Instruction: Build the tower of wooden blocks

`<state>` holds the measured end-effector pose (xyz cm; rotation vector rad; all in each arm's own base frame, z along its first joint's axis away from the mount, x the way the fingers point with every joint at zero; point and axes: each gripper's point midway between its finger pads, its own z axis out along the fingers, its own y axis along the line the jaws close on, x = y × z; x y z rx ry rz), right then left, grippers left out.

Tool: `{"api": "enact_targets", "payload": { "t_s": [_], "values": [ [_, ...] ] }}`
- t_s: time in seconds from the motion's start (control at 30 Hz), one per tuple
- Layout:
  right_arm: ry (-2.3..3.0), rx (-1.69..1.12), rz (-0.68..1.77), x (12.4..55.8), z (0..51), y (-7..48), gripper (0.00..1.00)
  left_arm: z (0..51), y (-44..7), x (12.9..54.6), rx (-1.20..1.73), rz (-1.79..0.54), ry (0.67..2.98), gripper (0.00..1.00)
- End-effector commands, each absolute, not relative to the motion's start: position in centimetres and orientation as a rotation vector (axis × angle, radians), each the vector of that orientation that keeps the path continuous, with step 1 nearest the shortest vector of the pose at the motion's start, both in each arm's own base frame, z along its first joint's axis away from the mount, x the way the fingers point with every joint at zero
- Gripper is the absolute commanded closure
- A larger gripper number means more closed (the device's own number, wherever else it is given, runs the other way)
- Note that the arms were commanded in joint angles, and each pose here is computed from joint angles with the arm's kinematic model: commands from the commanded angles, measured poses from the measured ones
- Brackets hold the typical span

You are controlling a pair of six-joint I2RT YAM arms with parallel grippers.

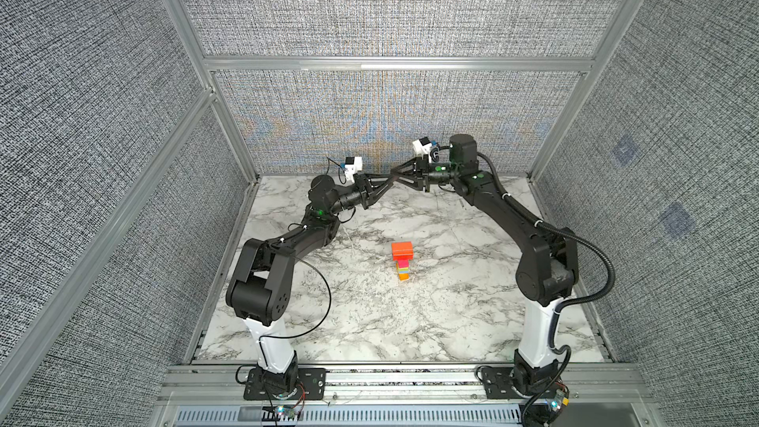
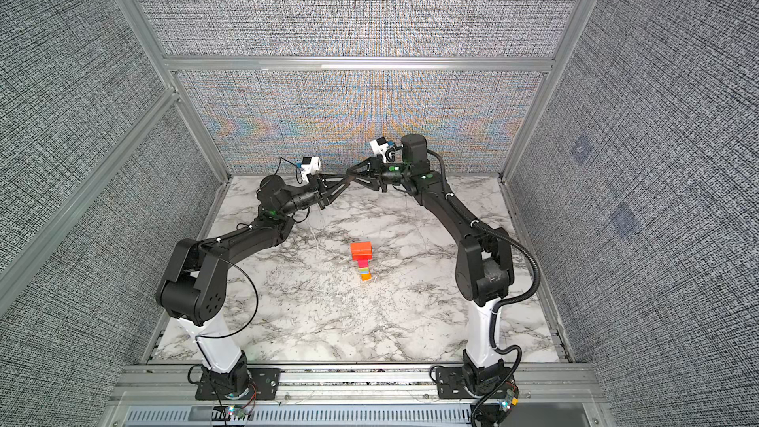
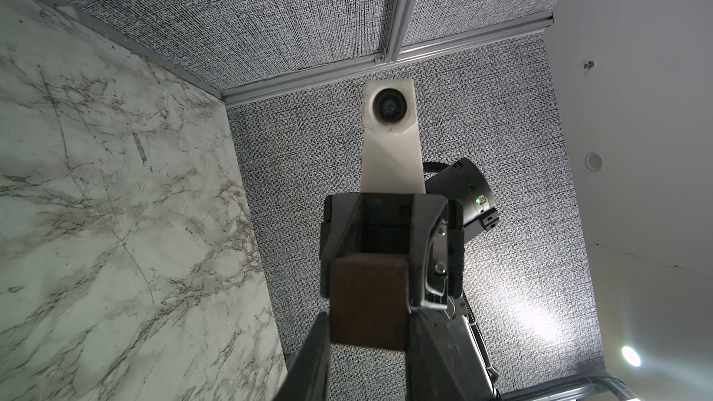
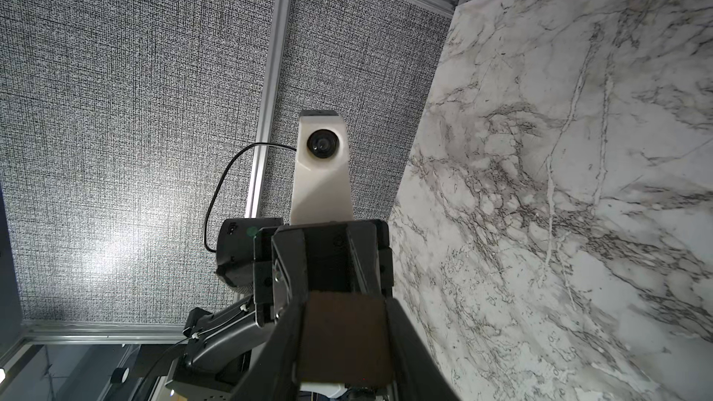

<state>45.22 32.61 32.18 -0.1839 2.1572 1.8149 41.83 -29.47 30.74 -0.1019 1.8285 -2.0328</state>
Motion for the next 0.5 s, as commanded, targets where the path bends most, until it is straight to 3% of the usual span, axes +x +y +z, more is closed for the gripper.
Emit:
{"api": "enact_targets", "payload": {
  "t_s": [0.0,0.47],
  "values": [
    [2.144,-0.228,1.819,44.97,32.61,32.65,0.63,31.41,-29.49,41.3,-0.053,-2.031,1.809,0.79],
    [2.132,-0.252,1.763,45.29,32.15,31.9,0.37,30.78,-29.49,40.87,-0.043,-2.026,1.829,0.79]
  ]
}}
